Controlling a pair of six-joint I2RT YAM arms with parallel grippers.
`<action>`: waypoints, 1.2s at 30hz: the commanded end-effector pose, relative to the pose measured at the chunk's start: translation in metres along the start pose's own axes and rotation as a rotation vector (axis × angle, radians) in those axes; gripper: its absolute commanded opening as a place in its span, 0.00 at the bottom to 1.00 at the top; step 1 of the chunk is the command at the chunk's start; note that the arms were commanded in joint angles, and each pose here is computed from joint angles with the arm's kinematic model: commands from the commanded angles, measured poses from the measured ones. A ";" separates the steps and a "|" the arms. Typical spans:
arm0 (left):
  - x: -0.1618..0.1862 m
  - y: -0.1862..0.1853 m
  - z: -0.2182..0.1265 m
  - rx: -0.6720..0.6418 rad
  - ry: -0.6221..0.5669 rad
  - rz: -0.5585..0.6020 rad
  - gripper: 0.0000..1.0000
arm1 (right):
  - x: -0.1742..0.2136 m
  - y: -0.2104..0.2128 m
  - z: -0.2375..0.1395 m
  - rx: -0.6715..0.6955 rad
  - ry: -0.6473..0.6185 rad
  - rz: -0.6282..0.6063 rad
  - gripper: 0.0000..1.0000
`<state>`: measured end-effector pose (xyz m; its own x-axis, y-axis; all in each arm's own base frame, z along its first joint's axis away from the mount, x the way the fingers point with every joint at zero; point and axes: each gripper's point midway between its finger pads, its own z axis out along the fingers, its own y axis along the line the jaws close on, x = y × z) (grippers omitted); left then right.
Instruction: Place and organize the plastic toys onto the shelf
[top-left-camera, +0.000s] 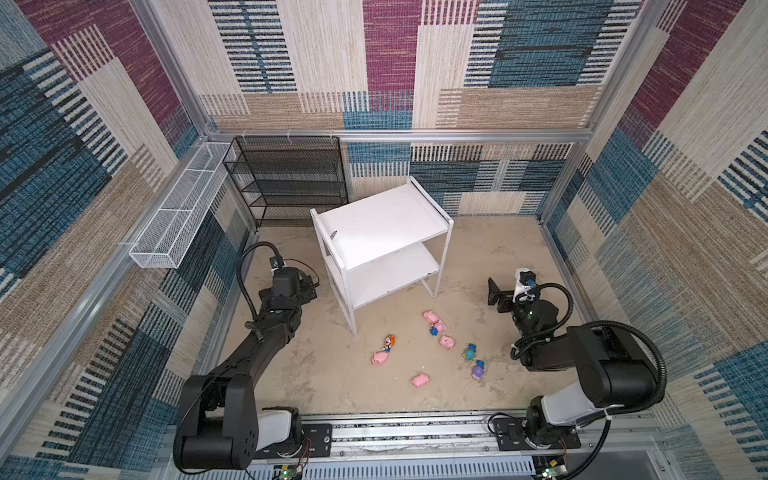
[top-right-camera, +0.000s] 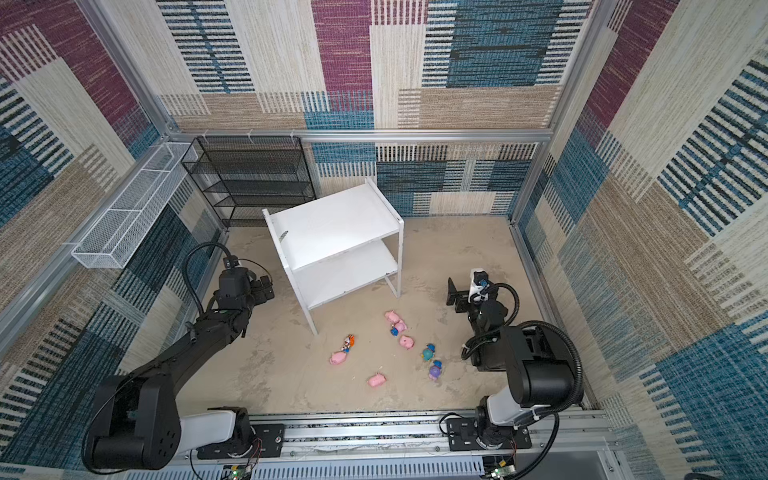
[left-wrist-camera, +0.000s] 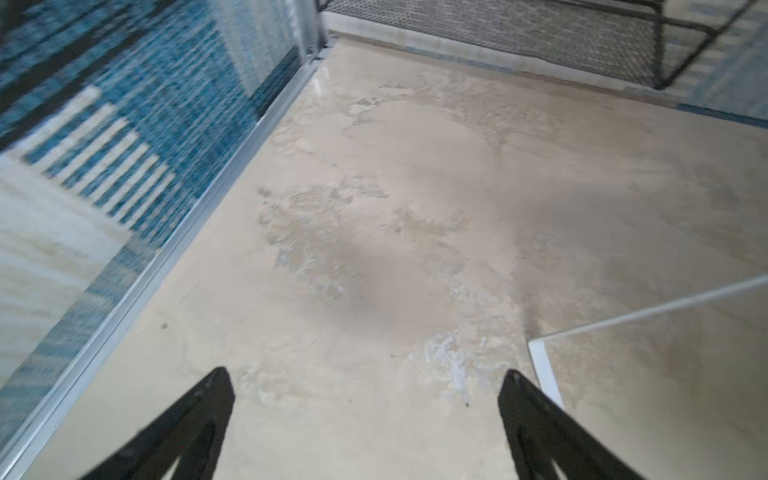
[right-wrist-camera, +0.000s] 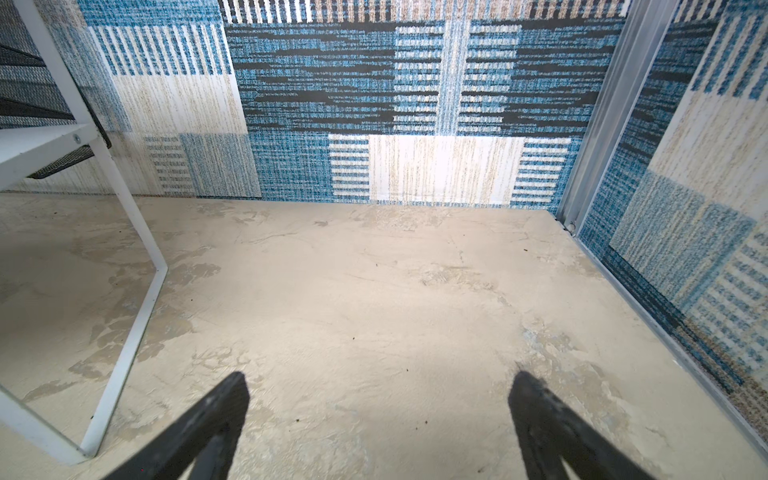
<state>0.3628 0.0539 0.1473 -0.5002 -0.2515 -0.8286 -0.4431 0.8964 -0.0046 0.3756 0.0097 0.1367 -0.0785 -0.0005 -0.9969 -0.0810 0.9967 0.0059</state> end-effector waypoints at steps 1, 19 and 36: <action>0.029 0.046 -0.028 -0.220 0.136 -0.107 0.99 | -0.007 0.000 0.000 0.000 -0.026 0.001 1.00; 0.074 -0.007 -0.131 0.193 0.422 -0.034 0.99 | -0.011 0.002 0.018 -0.020 0.051 -0.005 1.00; 0.095 -0.058 -0.194 0.449 0.517 0.098 0.99 | 0.008 0.041 0.026 -0.039 0.541 0.218 1.00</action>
<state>0.2060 -0.0836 0.1767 -0.8416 -0.2112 -0.4971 -0.1015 0.9658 -0.2385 0.4186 0.0412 0.1516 -0.4491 0.1159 -0.8859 -0.0525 0.9864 0.1557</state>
